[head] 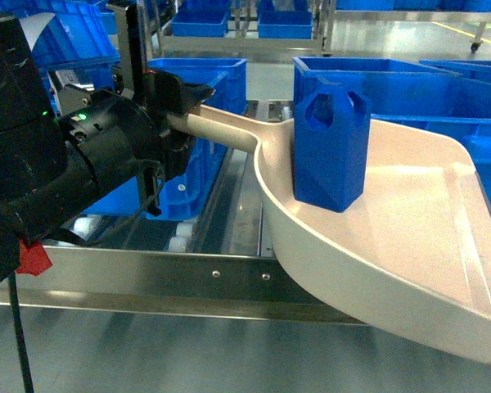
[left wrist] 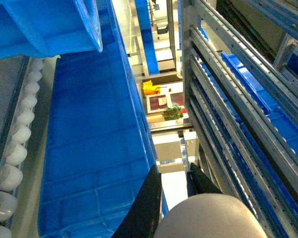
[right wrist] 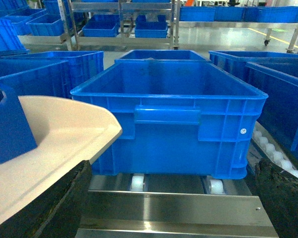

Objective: Place part in tray to right shelf

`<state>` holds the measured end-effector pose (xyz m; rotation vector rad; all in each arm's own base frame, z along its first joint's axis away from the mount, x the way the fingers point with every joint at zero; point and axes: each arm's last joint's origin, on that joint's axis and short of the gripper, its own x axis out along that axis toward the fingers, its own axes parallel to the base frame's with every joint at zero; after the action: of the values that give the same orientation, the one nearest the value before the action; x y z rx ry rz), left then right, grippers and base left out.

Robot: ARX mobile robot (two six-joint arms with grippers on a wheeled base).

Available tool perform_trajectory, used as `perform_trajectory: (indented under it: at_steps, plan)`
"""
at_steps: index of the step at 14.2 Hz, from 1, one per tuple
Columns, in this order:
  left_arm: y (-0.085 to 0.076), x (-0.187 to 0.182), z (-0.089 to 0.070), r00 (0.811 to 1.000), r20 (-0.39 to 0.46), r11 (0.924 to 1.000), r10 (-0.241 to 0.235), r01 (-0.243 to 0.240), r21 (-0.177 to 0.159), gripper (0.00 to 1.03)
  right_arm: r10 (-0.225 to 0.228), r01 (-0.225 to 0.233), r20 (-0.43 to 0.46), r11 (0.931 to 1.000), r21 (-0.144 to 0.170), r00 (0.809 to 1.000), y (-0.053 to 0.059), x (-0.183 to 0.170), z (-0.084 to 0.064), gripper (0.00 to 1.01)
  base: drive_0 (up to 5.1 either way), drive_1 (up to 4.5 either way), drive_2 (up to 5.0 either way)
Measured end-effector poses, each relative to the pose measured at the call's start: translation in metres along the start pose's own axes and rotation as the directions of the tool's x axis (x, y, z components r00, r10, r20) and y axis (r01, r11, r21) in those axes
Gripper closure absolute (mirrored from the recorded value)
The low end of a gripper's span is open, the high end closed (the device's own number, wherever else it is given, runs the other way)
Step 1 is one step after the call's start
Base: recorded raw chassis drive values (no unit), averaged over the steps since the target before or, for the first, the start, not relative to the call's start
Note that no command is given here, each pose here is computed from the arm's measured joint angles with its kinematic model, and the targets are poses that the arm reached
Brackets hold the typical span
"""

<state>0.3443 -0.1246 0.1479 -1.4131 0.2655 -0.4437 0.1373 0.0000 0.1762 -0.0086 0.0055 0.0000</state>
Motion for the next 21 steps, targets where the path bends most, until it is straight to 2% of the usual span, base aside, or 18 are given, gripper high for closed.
perform_trajectory:
  at_steps: [1, 2, 3, 4, 5, 9, 10, 12, 13, 14, 17, 18, 19, 20, 21]
  plan:
    - [-0.002, 0.001, -0.003, 0.986, 0.072, 0.9887, 0.147, -0.145, -0.039, 0.9, 0.0, 0.0, 0.0, 1.0, 0.0, 1.0, 0.0, 0.0, 0.0, 0.03, 0.0, 0.0, 0.0]
    - [-0.011, -0.002, -0.004, 0.968, 0.153, 0.9795, 0.201, -0.197, -0.042, 0.9, 0.0, 0.0, -0.001, 1.0, 0.0, 1.0, 0.0, 0.0, 0.0, 0.03, 0.0, 0.0, 0.0]
    - [-0.027, -0.007, -0.008, 0.975, 0.162, 0.988, 0.153, -0.147, -0.048, 0.91, 0.0, 0.0, 0.0, 1.0, 0.0, 1.0, 0.0, 0.0, 0.0, 0.03, 0.0, 0.0, 0.0]
    - [-0.021, -0.035, -0.014, 0.977, 0.139, 0.9862, 0.164, -0.158, -0.049, 0.91, 0.0, 0.0, 0.0, 1.0, 0.0, 1.0, 0.0, 0.0, 0.0, 0.03, 0.0, 0.0, 0.0]
    - [-0.035, -0.051, -0.015, 0.988, 0.131, 0.9965, 0.084, -0.082, -0.019, 0.91, 0.0, 0.0, 0.0, 1.0, 0.0, 1.0, 0.0, 0.0, 0.0, 0.03, 0.0, 0.0, 0.0]
    - [-0.044, -0.059, -0.014, 0.989, 0.137, 0.9988, 0.048, -0.048, -0.009, 0.91, 0.0, 0.0, 0.0, 1.0, 0.0, 1.0, 0.0, 0.0, 0.0, 0.03, 0.0, 0.0, 0.0]
    - [-0.049, -0.067, -0.012, 0.989, 0.147, 0.9997, 0.023, -0.023, -0.005, 0.91, 0.0, 0.0, 0.0, 1.0, 0.0, 1.0, 0.0, 0.0, 0.0, 0.03, 0.0, 0.0, 0.0]
    - [-0.059, -0.078, 0.001, 0.98, 0.198, 0.9993, 0.021, -0.026, 0.025, 0.91, 0.0, 0.0, 0.0, 1.0, 0.0, 1.0, 0.0, 0.0, 0.0, 0.03, 0.0, 0.0, 0.0]
    - [-0.067, -0.082, 0.012, 0.967, 0.255, 0.9993, 0.024, -0.031, 0.022, 0.91, 0.0, 0.0, 0.0, 1.0, 0.0, 1.0, 0.0, 0.0, 0.0, 0.03, 0.0, 0.0, 0.0]
    - [-0.076, -0.083, 0.022, 0.949, 0.314, 0.9987, 0.037, -0.046, 0.022, 0.91, 0.0, 0.0, 0.0, 1.0, 0.0, 1.0, 0.0, 0.0, 0.0, 0.03, 0.0, 0.0, 0.0]
    - [-0.105, -0.069, 0.06, 0.886, 0.463, 0.9977, 0.032, -0.056, 0.039, 0.91, 0.0, 0.0, 0.0, 1.0, 0.0, 1.0, 0.0, 0.0, 0.0, 0.03, 0.0, 0.0, 0.0]
    - [-0.117, -0.064, 0.078, 0.848, 0.53, 0.996, 0.029, -0.069, 0.056, 0.91, 0.0, 0.0, 0.0, 1.0, 0.0, 1.0, 0.0, 0.0, 0.0, 0.03, 0.0, 0.0, 0.0]
    - [-0.125, -0.059, 0.099, 0.797, 0.603, 0.9947, 0.02, -0.077, 0.069, 0.91, 0.0, 0.0, 0.0, 1.0, 0.0, 1.0, 0.0, 0.0, 0.0, 0.03, 0.0, 0.0, 0.0]
    - [-0.133, -0.045, 0.124, 0.716, 0.697, 0.9896, 0.052, -0.131, 0.06, 0.91, 0.0, 0.0, 0.0, 1.0, 0.0, 1.0, 0.0, 0.0, 0.0, 0.03, 0.0, 0.0, 0.0]
    - [-0.136, -0.032, 0.144, 0.63, 0.769, 0.9735, 0.108, -0.224, 0.047, 0.91, 0.0, 0.0, 0.0, 1.0, 0.0, 1.0, 0.0, 0.0, 0.0, 0.03, 0.0, 0.0, 0.0]
